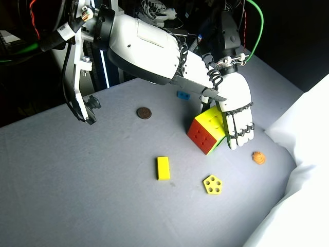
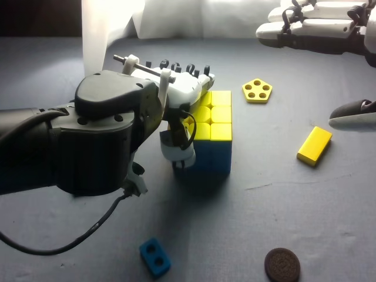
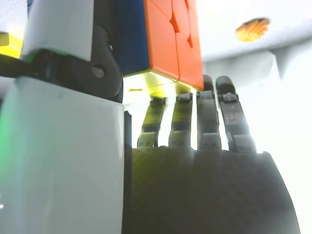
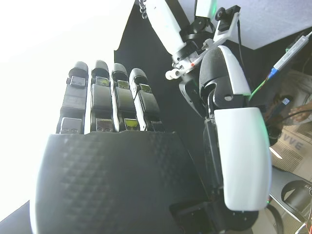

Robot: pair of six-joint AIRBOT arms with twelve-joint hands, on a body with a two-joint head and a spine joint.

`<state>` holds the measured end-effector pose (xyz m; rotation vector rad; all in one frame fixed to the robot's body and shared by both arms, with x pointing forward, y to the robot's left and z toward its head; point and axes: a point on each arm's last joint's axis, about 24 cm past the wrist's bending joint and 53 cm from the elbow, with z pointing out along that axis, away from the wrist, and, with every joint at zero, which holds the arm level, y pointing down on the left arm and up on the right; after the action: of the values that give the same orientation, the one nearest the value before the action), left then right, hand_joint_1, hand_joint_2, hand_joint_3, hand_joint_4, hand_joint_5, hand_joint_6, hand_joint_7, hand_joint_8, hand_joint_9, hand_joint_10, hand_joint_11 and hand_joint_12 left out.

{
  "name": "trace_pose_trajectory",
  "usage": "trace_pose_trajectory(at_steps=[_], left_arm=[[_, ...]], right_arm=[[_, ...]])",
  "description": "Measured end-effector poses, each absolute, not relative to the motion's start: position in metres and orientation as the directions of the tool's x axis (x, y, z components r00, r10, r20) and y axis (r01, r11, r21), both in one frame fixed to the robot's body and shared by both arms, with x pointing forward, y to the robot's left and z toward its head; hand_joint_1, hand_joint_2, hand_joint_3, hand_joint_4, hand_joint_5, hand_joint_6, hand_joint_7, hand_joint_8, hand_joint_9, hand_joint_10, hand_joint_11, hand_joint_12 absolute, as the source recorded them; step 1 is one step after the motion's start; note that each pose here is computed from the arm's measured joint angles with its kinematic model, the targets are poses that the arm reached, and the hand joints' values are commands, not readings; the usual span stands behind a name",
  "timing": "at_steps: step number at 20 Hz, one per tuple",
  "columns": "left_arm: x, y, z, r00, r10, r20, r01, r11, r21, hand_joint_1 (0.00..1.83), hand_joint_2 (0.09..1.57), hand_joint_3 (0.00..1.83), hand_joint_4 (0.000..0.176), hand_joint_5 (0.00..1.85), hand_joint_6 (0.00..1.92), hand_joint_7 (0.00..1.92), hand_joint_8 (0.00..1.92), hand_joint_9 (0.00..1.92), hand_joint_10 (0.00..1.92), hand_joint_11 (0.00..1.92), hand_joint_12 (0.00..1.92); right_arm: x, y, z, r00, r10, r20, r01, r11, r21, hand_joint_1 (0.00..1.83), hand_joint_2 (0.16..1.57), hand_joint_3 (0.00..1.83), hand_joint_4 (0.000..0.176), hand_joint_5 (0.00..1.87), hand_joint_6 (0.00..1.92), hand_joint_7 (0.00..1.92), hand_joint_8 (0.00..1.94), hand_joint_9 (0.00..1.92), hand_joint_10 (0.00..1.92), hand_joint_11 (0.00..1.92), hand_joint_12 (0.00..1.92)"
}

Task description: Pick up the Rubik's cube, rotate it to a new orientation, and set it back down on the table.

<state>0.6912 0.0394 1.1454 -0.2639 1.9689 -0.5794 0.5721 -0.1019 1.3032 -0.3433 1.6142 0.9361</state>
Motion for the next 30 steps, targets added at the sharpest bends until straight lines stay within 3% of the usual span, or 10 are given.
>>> trace_pose_trajectory(at_steps=[4, 6, 7, 8, 10, 11, 17, 19, 21, 30], left_arm=[[0.693, 0.04, 1.145, -0.456, -0.427, -0.781, 0.065, 0.859, -0.508, 1.06, 1.08, 0.02, 0.041, 0.0, 0.0, 0.01, 0.0, 0.01, 0.0, 0.01, 0.01], [0.693, 0.04, 1.145, -0.456, -0.427, -0.781, 0.065, 0.859, -0.508, 1.15, 1.1, 0.0, 0.029, 0.2, 0.04, 0.29, 0.07, 0.3, 0.06, 0.0, 0.73], [0.693, 0.04, 1.145, -0.456, -0.427, -0.781, 0.065, 0.859, -0.508, 1.15, 1.1, 0.0, 0.029, 0.2, 0.04, 0.29, 0.07, 0.3, 0.06, 0.0, 0.73], [0.694, 0.041, 1.146, -0.449, -0.421, -0.788, 0.07, 0.863, -0.501, 1.14, 1.05, 0.0, 0.004, 0.45, 0.06, 0.29, 0.74, 0.25, 1.04, 0.02, 1.38], [0.695, 0.04, 1.148, -0.444, -0.424, -0.789, 0.072, 0.861, -0.503, 1.15, 1.1, 0.0, 0.0, 0.26, 1.19, 0.12, 1.52, 0.18, 1.59, 0.05, 1.77], [0.695, 0.041, 1.147, -0.445, -0.427, -0.787, 0.067, 0.86, -0.505, 1.09, 1.23, 0.01, 0.0, 0.59, 1.41, 0.16, 1.66, 0.18, 1.75, 0.13, 1.88], [0.695, 0.041, 1.145, -0.448, -0.428, -0.785, 0.061, 0.861, -0.505, 1.06, 1.3, 0.0, 0.0, 0.63, 1.53, 0.16, 1.8, 0.19, 1.83, 0.19, 1.92], [0.693, 0.041, 1.146, -0.453, -0.432, -0.78, 0.059, 0.858, -0.51, 1.06, 1.38, 0.01, 0.0, 0.6, 1.6, 0.42, 1.84, 0.22, 1.84, 0.2, 1.92], [0.688, 0.041, 1.147, -0.473, -0.43, -0.769, 0.052, 0.857, -0.512, 1.06, 1.31, 0.0, 0.0, 0.63, 1.54, 0.18, 1.8, 0.21, 1.82, 0.18, 1.92], [0.679, 0.043, 1.196, -0.451, -0.451, -0.77, 0.068, 0.843, -0.534, 1.03, 1.34, 0.0, 0.0, 0.56, 1.62, 0.1, 1.8, 0.14, 1.84, 0.13, 1.92]], right_arm=[[0.572, -0.102, 1.303, -0.278, 0.264, -0.924, -0.671, 0.635, 0.383, 0.63, 1.22, 0.0, 0.0, 0.04, 0.0, 0.04, 0.0, 0.04, 0.01, 0.0, 0.0], [0.572, -0.102, 1.303, -0.277, 0.263, -0.924, -0.671, 0.636, 0.382, 0.61, 1.23, 0.01, 0.0, 0.03, 0.0, 0.03, 0.0, 0.05, 0.01, 0.0, 0.0], [0.572, -0.102, 1.303, -0.277, 0.263, -0.924, -0.671, 0.636, 0.382, 0.61, 1.23, 0.01, 0.0, 0.03, 0.0, 0.03, 0.0, 0.05, 0.01, 0.0, 0.0], [0.572, -0.102, 1.303, -0.277, 0.264, -0.924, -0.67, 0.636, 0.383, 0.61, 1.23, 0.01, 0.0, 0.05, 0.01, 0.04, 0.0, 0.05, 0.01, 0.0, 0.0], [0.572, -0.102, 1.303, -0.277, 0.263, -0.924, -0.671, 0.636, 0.382, 0.61, 1.22, 0.01, 0.0, 0.04, 0.0, 0.04, 0.0, 0.05, 0.01, 0.0, 0.0], [0.572, -0.102, 1.303, -0.277, 0.263, -0.924, -0.671, 0.636, 0.382, 0.59, 1.23, 0.01, 0.0, 0.02, 0.0, 0.03, 0.0, 0.05, 0.01, 0.0, 0.0], [0.576, -0.107, 1.299, -0.302, 0.295, -0.907, -0.607, 0.674, 0.421, 0.55, 1.25, 0.01, 0.0, 0.01, 0.0, 0.03, 0.0, 0.05, 0.0, 0.0, 0.0], [0.576, -0.11, 1.299, -0.313, 0.309, -0.898, -0.597, 0.672, 0.439, 0.58, 1.25, 0.01, 0.0, 0.01, 0.0, 0.04, 0.0, 0.06, 0.01, 0.0, 0.0], [0.575, -0.109, 1.296, -0.329, 0.316, -0.89, -0.596, 0.661, 0.455, 0.6, 1.24, 0.01, 0.0, 0.01, 0.0, 0.04, 0.01, 0.07, 0.01, 0.0, 0.0], [0.571, -0.11, 1.273, -0.382, 0.311, -0.87, -0.571, 0.661, 0.487, 0.62, 1.24, 0.0, 0.0, 0.03, 0.01, 0.05, 0.0, 0.05, 0.0, 0.0, 0.0]])
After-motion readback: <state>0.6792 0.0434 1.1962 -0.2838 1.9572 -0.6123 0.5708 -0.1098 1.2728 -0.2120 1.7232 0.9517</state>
